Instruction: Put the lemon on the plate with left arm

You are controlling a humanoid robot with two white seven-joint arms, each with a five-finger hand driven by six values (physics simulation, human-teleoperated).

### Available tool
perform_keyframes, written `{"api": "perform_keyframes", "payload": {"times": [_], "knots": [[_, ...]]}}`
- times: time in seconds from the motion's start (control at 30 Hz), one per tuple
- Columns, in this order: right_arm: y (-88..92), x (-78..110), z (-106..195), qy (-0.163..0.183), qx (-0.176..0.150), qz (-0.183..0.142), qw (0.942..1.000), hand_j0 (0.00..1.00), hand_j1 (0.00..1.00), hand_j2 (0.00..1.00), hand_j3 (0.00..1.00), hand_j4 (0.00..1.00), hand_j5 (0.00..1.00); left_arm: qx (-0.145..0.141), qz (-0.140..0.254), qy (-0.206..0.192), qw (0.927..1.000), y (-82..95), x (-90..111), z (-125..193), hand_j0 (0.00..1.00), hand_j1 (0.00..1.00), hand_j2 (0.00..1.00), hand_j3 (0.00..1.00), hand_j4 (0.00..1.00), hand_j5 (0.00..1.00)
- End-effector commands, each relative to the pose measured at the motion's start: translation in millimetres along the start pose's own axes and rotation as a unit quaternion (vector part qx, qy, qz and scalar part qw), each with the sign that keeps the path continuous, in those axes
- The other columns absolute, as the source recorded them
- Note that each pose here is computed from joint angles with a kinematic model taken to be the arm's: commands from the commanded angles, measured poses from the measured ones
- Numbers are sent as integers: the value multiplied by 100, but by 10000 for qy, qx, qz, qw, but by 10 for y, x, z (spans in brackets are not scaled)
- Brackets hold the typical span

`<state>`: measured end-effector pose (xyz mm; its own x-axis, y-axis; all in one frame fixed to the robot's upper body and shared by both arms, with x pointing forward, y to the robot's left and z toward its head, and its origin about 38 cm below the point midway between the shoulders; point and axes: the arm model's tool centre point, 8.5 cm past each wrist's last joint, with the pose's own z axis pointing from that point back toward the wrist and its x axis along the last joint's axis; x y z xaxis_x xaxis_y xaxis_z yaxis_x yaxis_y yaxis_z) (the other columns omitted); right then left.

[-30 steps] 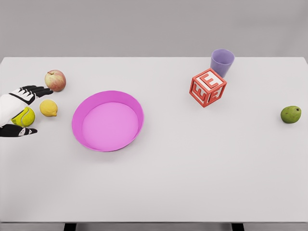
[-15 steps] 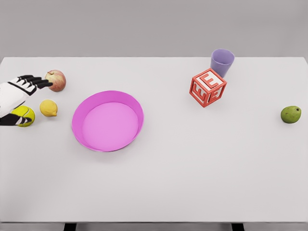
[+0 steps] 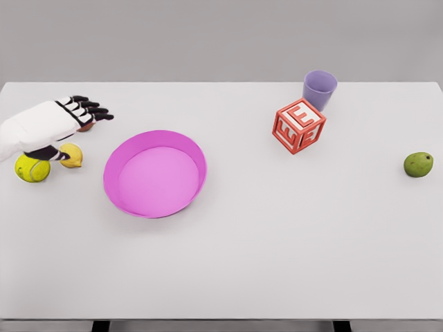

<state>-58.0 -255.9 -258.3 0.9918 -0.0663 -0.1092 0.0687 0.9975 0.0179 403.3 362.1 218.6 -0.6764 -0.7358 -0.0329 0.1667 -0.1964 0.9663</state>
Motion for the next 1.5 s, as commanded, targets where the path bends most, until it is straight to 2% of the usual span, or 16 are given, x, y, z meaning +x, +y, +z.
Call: {"api": "perform_keyframes", "payload": {"times": [0.0,0.03,0.07,0.23,0.37,0.43,0.57,0.63,0.73,0.97,1.27,1.47], "knots": [[0,2,0,-3,1,2,10000,100,100,100,100,100,100,-545,414,-189,9975,-301,1,29,100,100,100,100,100,100],[2,-3,0,5,2,1,10000,100,100,100,100,100,100,-733,485,-207,9959,-321,-17,30,100,100,100,100,100,100],[2,-3,0,5,2,1,10000,100,100,100,100,100,100,-1050,641,-259,9921,-363,-27,49,100,100,100,100,100,100],[2,-3,0,5,2,1,10000,100,100,100,100,100,100,-1254,689,-222,9895,-349,-90,59,100,100,100,100,100,100],[2,-3,0,5,2,1,10000,100,100,100,100,100,100,-1222,708,-117,9899,-315,-175,68,100,100,100,100,100,100],[2,-3,0,5,2,1,10000,100,100,100,100,100,100,-1254,765,-47,9891,-349,-220,88,100,100,100,100,100,100],[2,-3,0,5,2,1,10000,100,100,100,100,100,100,-1344,901,125,9867,-446,-323,145,92,92,92,92,92,92],[2,-3,0,5,2,1,10000,100,100,100,100,100,100,-1396,970,228,9852,-499,-384,174,92,92,92,92,92,92],[2,-3,0,5,2,1,10000,100,100,100,100,100,100,-1377,961,252,9855,-483,-403,161,92,92,92,92,92,92],[2,-3,0,5,2,1,10000,100,100,100,100,100,100,-1217,621,92,9906,-258,-311,57,92,92,92,92,92,92],[0,2,0,-3,1,2,10000,100,100,100,100,100,100,-1486,147,373,9881,-252,-394,80,92,92,92,92,92,92],[2,-3,0,5,2,1,10000,100,100,100,100,100,100,-1281,83,148,9916,-175,-245,-85,91,91,91,91,91,91]]}}
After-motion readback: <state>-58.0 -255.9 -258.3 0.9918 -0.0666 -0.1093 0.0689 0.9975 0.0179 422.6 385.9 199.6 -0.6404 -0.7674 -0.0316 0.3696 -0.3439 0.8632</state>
